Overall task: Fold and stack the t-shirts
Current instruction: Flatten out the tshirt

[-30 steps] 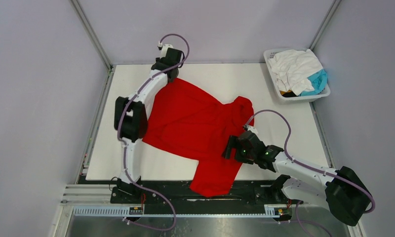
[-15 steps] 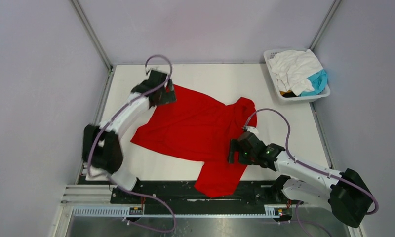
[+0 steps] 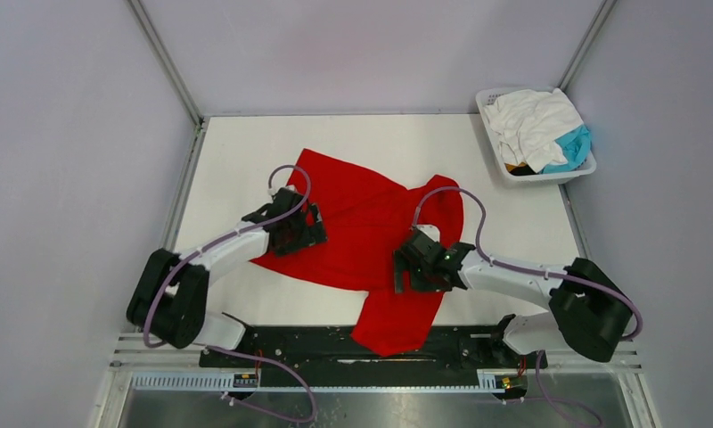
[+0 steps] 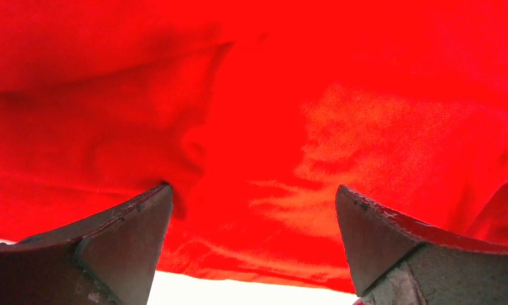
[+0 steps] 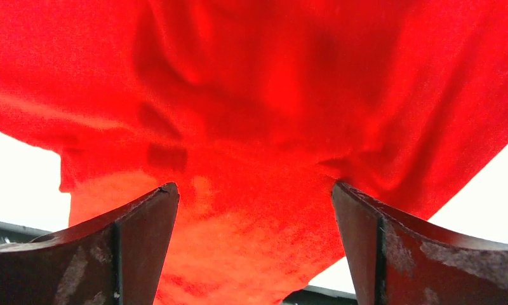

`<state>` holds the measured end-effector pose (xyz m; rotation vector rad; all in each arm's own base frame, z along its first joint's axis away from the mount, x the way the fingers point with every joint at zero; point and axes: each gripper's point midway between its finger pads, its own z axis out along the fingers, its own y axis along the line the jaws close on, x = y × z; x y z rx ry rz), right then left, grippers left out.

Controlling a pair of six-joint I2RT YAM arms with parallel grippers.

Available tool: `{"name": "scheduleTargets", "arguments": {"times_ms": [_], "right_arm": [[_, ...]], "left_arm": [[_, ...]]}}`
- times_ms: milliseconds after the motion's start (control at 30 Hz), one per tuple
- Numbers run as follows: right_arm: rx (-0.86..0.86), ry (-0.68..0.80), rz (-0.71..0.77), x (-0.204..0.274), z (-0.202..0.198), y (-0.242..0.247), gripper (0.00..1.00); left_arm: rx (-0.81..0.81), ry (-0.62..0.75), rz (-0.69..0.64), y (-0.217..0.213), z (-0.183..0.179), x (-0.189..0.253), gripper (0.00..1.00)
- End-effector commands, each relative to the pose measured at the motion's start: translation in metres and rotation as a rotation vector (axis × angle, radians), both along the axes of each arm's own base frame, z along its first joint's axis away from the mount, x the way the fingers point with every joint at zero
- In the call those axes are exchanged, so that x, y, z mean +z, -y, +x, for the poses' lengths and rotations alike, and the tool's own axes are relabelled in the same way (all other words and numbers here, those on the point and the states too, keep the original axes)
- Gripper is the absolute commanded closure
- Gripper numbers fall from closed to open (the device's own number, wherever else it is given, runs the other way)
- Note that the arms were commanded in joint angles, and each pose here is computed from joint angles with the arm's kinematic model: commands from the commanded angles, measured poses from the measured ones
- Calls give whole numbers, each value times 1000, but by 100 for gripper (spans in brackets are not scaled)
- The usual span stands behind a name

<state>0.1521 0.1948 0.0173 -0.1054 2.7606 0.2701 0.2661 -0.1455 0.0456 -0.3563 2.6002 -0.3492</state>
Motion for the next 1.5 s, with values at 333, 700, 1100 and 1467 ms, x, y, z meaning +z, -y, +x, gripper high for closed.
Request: {"name": "scheduleTargets", "arguments": {"times_ms": [333, 700, 1100, 1467], "right_arm": [[-290, -70, -32, 9, 133, 48, 1], [-481, -78, 10, 27, 252, 119, 1], [-448, 43, 52, 63, 249, 135, 0], [-411, 135, 27, 75, 161, 125, 0]], "left_arm": [[-13, -19, -107, 62, 92, -12, 1], [74, 28, -3, 28, 145, 0, 1], [142, 159, -111, -53, 200, 70, 1], [502, 69, 133, -146, 62, 29, 1]]}}
